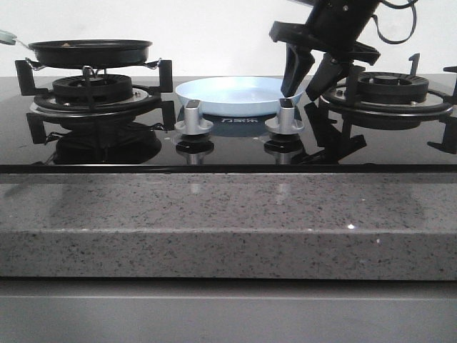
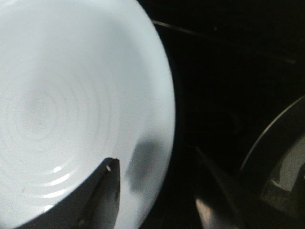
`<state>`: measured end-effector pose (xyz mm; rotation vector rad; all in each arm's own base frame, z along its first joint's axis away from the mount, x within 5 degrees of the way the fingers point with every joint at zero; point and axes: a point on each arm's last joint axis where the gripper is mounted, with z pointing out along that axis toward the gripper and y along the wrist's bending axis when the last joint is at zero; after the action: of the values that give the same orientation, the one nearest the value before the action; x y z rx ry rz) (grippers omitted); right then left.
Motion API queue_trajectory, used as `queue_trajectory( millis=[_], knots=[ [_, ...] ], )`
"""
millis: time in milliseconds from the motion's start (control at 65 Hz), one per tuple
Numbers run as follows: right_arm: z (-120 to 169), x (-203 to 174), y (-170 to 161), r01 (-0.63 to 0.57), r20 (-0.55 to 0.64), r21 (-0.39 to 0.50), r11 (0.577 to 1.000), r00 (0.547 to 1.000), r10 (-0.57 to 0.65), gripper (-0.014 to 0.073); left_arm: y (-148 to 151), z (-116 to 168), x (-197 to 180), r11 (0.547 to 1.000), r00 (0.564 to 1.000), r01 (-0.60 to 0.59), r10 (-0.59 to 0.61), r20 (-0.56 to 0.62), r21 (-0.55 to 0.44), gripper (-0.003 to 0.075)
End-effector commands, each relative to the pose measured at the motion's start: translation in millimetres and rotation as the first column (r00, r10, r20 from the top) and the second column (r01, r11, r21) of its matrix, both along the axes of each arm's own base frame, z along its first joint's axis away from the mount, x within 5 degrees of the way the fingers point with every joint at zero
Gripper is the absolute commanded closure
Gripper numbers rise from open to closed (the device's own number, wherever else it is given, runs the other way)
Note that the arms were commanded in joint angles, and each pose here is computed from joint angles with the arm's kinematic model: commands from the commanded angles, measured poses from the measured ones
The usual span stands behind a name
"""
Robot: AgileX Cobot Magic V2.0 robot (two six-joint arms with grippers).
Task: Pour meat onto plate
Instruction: 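Grasp the plate rim with the right gripper and lift it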
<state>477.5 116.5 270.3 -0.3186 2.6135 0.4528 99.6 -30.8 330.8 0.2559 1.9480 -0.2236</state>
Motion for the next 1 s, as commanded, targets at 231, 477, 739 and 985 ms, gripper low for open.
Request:
queue_trajectory(
  millis=[231, 477, 739, 985],
  knots=[
    [32, -7, 3, -0.017, 0.075, 0.034, 0.999, 0.997, 0.014, 0.0515, -2, 14, 3, 1.0, 0.997, 0.008, -0.006, 0.082, -0.024, 0.023],
    [35, -6, 3, -0.013, 0.093, 0.038, 0.999, 0.996, 0.009, 0.0714, -2, 14, 3, 1.0, 0.997, 0.008, -0.006, 0.082, -0.024, 0.023],
    [78, -25, -2, -0.018, 0.168, 0.051, 0.999, 0.986, 0.009, 0.0714, -2, 14, 3, 1.0, 0.997, 0.008, -0.006, 0.082, -0.024, 0.023],
    [140, -65, -8, -0.028, 0.296, 0.078, 0.997, 0.955, 0.003, 0.0714, -2, 14, 3, 1.0, 0.997, 0.008, -0.006, 0.082, -0.024, 0.023]
  ],
)
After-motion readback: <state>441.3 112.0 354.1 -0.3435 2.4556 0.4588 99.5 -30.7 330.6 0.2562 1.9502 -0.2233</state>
